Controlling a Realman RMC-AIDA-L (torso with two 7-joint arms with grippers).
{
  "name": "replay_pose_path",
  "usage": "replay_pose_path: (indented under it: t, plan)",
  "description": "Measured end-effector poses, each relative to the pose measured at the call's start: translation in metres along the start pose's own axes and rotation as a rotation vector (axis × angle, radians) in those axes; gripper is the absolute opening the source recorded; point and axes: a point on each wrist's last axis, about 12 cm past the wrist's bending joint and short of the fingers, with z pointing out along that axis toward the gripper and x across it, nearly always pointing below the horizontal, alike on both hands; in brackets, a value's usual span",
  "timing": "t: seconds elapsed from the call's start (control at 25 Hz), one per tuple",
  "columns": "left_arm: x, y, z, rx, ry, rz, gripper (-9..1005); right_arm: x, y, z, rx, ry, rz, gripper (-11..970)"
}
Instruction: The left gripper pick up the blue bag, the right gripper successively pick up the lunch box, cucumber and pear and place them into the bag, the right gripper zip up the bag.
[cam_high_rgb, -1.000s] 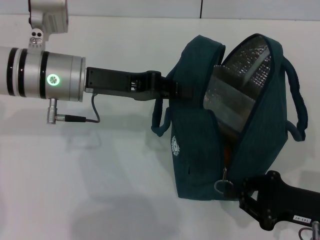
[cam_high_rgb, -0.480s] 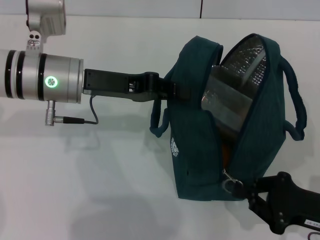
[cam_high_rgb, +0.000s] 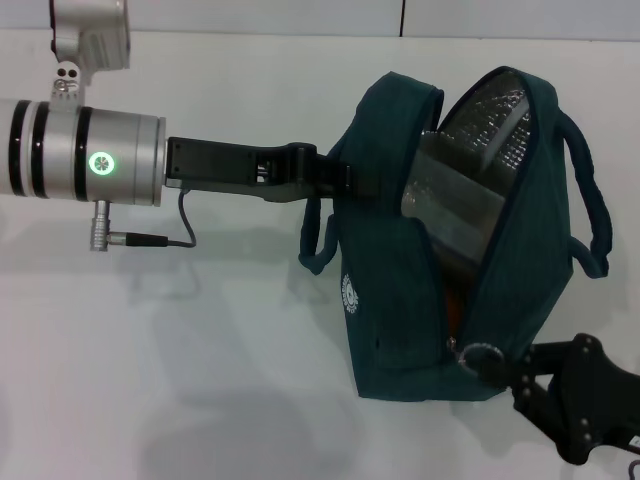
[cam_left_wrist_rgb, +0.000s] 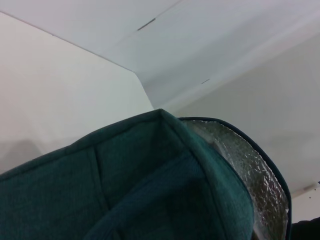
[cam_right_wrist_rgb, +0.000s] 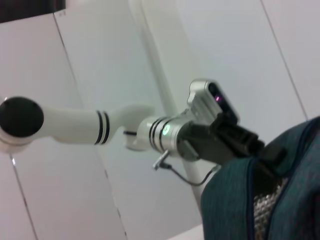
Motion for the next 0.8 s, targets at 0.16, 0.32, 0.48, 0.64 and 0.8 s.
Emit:
replay_pose_path:
  t: [0.16,0.32,0.48,0.64,0.8]
  plan:
    - [0.000,0.000,0.000,-0.001,-0.002,-0.001,163,-0.002,0.000,-0.002,0.024,-0.029,0.005,16]
    - [0.002,0.002,-0.001,-0.002,-0.005,-0.001,168,-0.002,0.000,-0.005,0.047,-0.044,0.004,16]
    - [0.002,0.002,0.001,0.004,-0.006,0.009,172,-0.006,-0.002,-0.006,0.063,-0.073,-0.005,16]
    - [0.003,0.002,-0.001,0.021,-0.033,0.038,176,-0.013,-0.005,-0.004,0.069,-0.128,-0.025,16]
    - [0.005,0.003,-0.003,0.029,-0.054,0.051,180,-0.019,-0.006,-0.001,0.056,-0.160,-0.039,16]
